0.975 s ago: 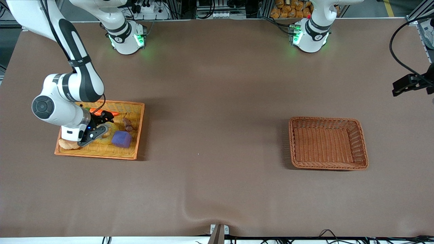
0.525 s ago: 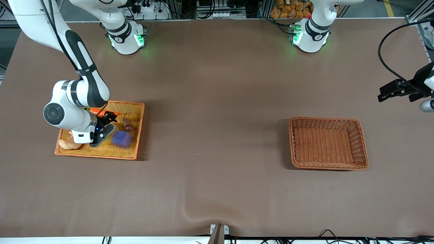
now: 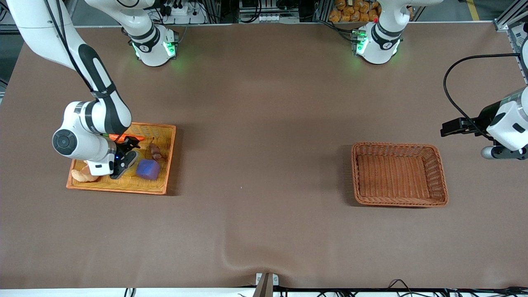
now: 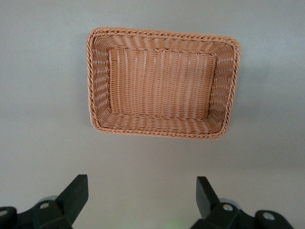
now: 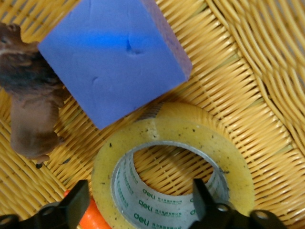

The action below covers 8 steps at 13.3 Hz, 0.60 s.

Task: Transfer tape with both arms
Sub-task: 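Grasp the tape with the right gripper while the left gripper reaches forward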

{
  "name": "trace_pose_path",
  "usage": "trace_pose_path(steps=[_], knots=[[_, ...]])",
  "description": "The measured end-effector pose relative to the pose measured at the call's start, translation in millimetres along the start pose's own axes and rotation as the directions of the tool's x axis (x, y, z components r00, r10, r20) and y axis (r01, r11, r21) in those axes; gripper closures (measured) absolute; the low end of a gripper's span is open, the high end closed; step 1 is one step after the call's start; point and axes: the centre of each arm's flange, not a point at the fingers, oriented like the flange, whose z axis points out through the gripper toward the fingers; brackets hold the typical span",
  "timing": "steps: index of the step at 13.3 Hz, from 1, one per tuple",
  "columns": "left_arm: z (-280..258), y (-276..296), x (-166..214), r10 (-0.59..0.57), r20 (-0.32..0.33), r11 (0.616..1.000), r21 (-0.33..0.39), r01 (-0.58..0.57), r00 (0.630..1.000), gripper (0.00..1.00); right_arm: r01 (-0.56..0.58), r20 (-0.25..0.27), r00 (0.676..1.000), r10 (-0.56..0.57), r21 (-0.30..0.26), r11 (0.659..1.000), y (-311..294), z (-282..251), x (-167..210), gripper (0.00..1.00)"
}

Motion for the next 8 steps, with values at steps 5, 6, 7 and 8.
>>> trace_pose_path(steps=[5, 6, 7, 8], knots=[[13.4, 29.2, 4.8, 0.014, 0.022, 1.000, 0.008, -0.014, 1.000, 0.00, -0.005, 0.007, 1.000, 0.005, 0.013, 1.000, -0.5, 0.3, -1.5, 0.68], [17.6, 32.9, 6.9, 0.016, 0.027, 1.000, 0.009, -0.017, 0.999, 0.00, -0.006, 0.005, 1.000, 0.006, 0.011, 1.000, 0.0, -1.1, -1.0, 0.74], [20.8, 33.4, 8.6, 0.016, 0.031, 1.000, 0.010, -0.017, 0.999, 0.00, -0.008, 0.003, 1.000, 0.008, 0.008, 1.000, 0.2, -2.8, -0.8, 0.74], [22.9, 33.2, 9.7, 0.016, 0.034, 1.000, 0.010, -0.016, 0.999, 0.00, -0.010, 0.004, 1.000, 0.010, 0.010, 1.000, -0.1, -3.8, -0.8, 0.74]])
